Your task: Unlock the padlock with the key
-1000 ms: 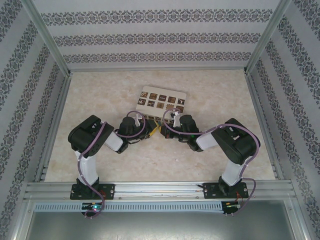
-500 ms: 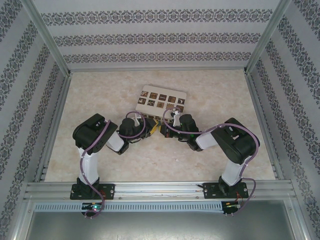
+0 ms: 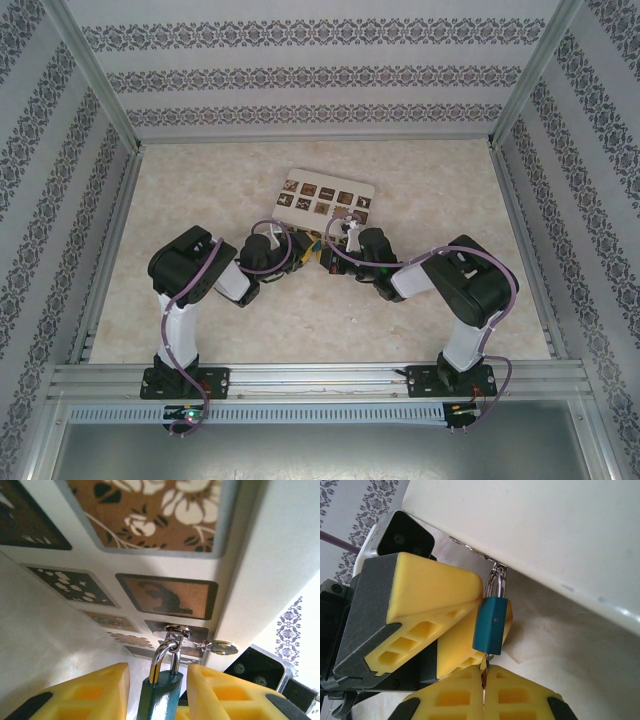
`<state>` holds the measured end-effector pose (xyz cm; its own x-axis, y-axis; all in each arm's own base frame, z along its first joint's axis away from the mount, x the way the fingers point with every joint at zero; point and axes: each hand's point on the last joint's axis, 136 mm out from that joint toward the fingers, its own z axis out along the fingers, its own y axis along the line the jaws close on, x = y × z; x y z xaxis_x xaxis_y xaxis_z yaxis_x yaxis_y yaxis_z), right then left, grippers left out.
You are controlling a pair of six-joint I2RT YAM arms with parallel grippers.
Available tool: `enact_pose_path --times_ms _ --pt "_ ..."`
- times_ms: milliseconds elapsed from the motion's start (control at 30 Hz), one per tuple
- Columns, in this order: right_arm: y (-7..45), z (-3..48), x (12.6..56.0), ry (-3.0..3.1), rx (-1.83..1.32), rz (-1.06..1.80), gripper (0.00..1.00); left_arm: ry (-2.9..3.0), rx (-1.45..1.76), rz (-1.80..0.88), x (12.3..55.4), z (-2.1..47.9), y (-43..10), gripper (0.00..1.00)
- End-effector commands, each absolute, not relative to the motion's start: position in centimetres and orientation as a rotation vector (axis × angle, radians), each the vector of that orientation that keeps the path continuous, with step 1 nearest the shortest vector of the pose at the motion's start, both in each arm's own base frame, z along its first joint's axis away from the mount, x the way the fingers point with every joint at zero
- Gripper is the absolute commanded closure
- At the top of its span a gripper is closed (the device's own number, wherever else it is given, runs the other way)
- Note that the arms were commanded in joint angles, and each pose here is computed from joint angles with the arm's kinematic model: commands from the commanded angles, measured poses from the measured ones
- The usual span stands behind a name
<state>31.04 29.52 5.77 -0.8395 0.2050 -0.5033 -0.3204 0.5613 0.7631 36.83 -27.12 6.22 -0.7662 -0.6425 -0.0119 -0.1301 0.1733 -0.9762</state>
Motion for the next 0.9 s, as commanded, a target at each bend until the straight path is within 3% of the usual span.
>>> enact_pose_path --times_ms 0,300,533,867 --pt "29.6 5.1 30.9 2.281 -0.067 1.291 1.0 2.013 -0.698 -1.649 37.4 6.9 -27.8 0.66" --pt "29.5 5.5 31.1 2.265 -0.044 1.31 1.0 2.02 -0.672 -1.649 37.3 7.0 -28.1 0.82" --pt "28.4 5.8 31.2 2.247 -0.018 1.265 0.83 2.037 -0.638 -1.617 37.1 7.9 -28.1 0.9" --pt "25.0 6.8 30.2 2.203 -0.061 1.071 0.59 2.064 -0.649 -1.595 36.4 9.3 -28.0 0.9"
